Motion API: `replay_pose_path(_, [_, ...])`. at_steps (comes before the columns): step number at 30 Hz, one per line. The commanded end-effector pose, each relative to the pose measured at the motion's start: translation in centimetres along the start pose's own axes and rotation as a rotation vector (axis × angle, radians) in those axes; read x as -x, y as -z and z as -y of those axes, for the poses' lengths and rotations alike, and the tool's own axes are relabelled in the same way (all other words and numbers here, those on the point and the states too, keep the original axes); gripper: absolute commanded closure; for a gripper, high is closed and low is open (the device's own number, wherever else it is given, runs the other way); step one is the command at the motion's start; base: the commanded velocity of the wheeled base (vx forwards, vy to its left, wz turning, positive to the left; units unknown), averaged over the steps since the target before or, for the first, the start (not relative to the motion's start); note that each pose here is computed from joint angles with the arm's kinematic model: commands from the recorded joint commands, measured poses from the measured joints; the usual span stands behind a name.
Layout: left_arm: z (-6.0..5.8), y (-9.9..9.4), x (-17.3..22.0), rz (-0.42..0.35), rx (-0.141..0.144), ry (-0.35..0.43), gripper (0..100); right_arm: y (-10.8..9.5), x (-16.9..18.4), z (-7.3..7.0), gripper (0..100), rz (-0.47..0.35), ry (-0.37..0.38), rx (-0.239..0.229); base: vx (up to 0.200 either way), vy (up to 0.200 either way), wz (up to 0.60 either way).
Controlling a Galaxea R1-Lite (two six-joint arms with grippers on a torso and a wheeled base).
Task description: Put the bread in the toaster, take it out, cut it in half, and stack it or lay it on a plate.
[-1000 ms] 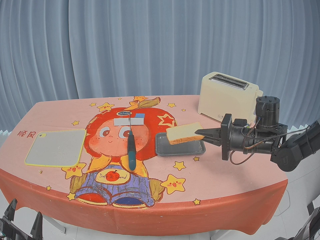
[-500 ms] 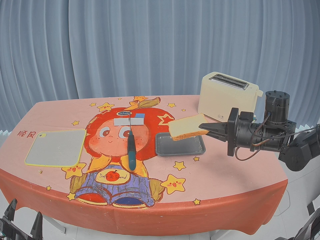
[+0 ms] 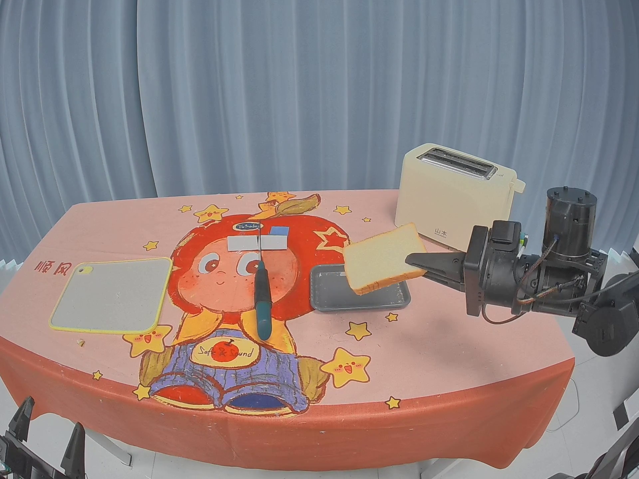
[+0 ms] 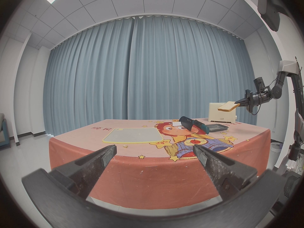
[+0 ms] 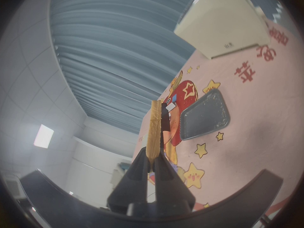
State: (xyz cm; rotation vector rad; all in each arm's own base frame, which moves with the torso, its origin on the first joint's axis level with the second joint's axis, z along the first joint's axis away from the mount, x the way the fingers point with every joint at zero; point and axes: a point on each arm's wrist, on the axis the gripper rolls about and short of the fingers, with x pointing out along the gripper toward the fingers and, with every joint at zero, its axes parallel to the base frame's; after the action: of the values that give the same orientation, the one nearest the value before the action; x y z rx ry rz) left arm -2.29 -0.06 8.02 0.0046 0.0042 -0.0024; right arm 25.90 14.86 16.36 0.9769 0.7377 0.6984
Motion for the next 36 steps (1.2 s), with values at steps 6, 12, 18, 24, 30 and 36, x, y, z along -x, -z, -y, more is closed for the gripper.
replay_pose_path(6, [0.0,0.5,0.0,-0.002,0.0,0.001,0,3.7,0.6,-1.5,100,0.055,0.052,0.245,0.0,0.0,0.0])
replay_pose_path(12, [0.0,0.5,0.0,-0.002,0.0,-0.001,0,4.3,0.9,-1.6,100,0.067,0.068,0.301,0.0,0.0,0.0])
replay_pose_path(18, [0.0,0.5,0.0,-0.002,0.0,-0.001,0,4.3,1.1,-1.7,100,0.07,0.066,0.325,0.0,0.0,0.0])
replay_pose_path(24, [0.0,0.5,0.0,-0.002,0.0,0.001,0,4.4,1.4,-1.7,100,0.069,0.067,0.333,0.0,0.0,0.0])
replay_pose_path(30, [0.0,0.5,0.0,-0.002,0.0,0.001,0,4.5,1.6,-1.6,100,0.069,0.077,0.382,0.0,0.0,0.0])
replay_pose_path(36, [0.0,0.5,0.0,-0.002,0.0,0.001,0,4.8,1.8,-0.8,100,0.082,0.129,0.448,0.0,0.0,0.0])
